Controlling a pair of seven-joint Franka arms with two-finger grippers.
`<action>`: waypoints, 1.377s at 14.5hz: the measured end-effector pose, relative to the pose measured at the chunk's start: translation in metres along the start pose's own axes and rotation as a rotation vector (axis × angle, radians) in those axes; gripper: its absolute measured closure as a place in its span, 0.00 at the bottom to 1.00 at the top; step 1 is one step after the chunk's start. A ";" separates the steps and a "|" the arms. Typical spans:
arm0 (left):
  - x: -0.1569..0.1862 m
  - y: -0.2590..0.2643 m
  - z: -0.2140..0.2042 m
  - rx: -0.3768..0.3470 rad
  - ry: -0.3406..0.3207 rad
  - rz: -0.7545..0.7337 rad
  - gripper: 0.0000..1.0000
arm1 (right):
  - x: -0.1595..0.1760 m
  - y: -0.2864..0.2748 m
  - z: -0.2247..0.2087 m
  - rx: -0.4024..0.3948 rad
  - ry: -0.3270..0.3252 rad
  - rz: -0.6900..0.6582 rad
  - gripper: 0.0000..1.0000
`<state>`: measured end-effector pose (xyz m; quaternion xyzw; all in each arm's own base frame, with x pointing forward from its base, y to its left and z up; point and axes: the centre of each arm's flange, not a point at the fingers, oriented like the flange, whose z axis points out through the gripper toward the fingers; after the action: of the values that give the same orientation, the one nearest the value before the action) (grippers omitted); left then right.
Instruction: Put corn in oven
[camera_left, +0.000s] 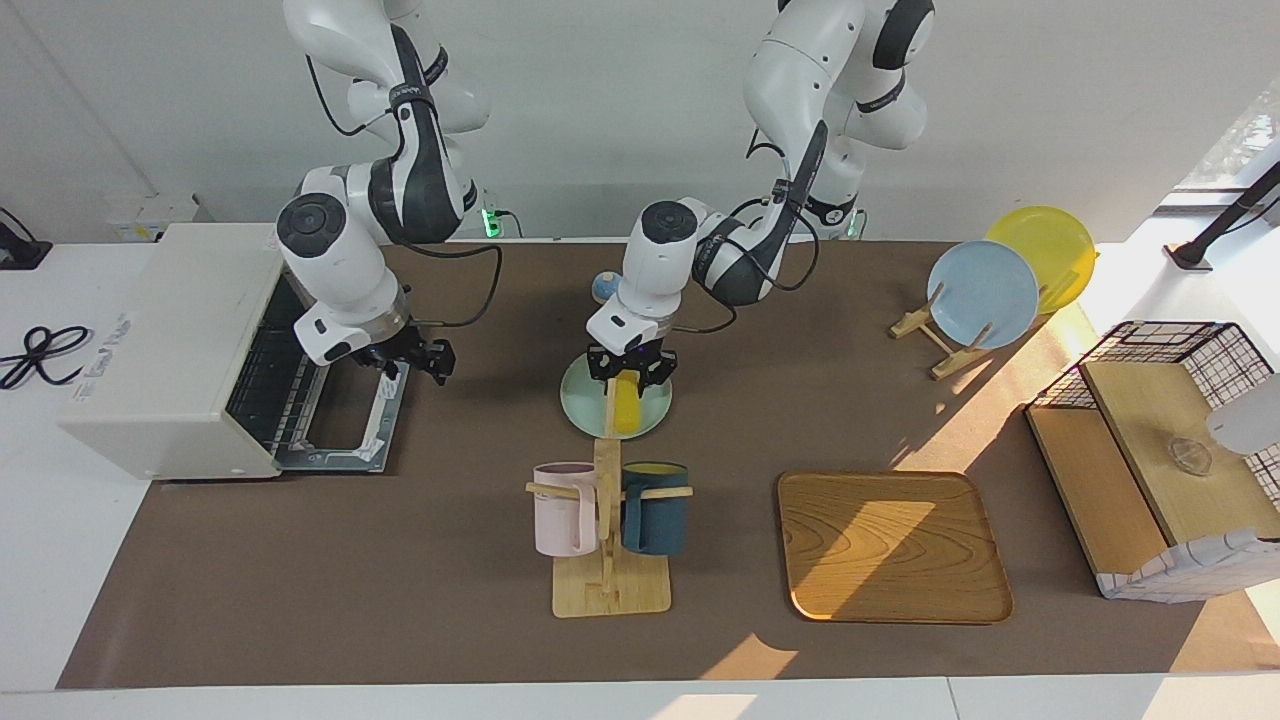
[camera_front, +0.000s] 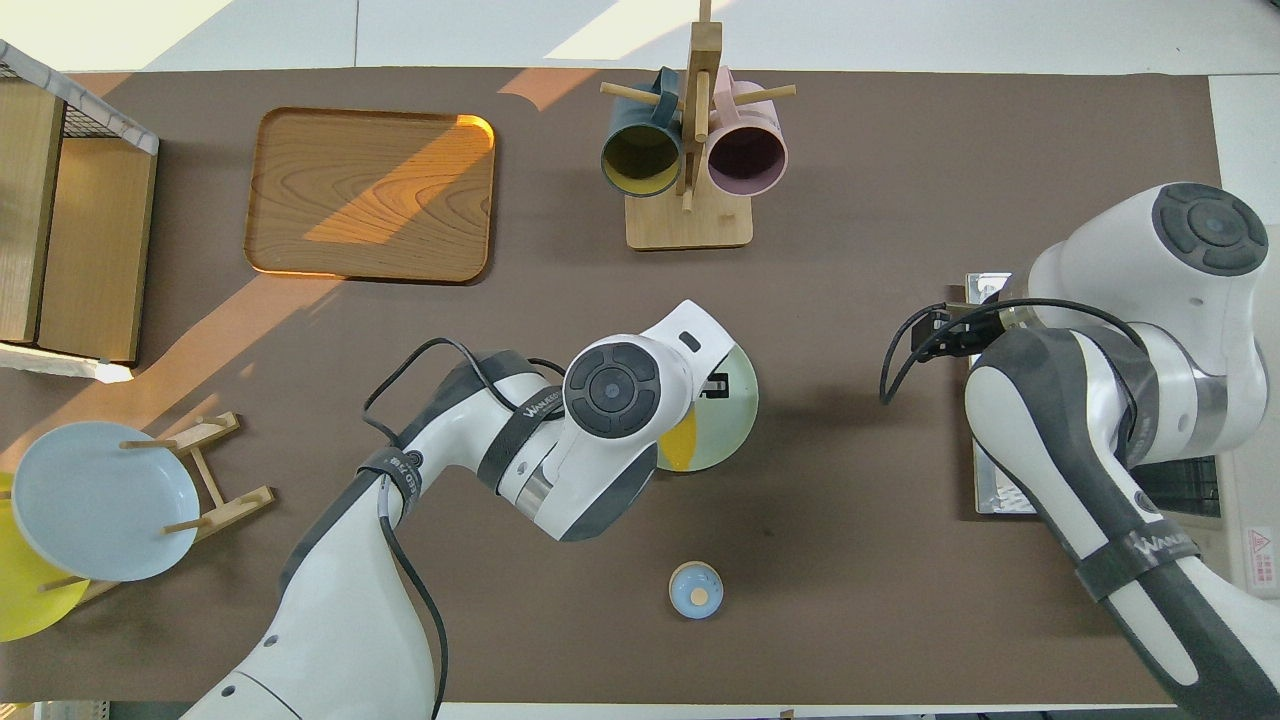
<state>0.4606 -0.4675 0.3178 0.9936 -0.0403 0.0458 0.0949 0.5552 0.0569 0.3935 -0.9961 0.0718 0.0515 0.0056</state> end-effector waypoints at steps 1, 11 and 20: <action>0.001 0.000 -0.001 -0.001 0.001 0.000 0.48 | -0.001 -0.004 0.000 0.000 0.001 -0.008 0.01; 0.058 -0.073 -0.113 0.059 -0.003 -0.015 0.00 | -0.013 -0.050 0.001 -0.007 0.007 0.002 0.00; 0.141 -0.281 -0.261 0.116 -0.002 -0.058 0.00 | -0.063 -0.259 -0.026 0.010 0.081 0.055 0.00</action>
<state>0.6041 -0.1526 0.5348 0.9982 -0.0089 0.0444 0.0382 0.5335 0.3217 0.4271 -0.9950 0.0995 0.0109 0.0061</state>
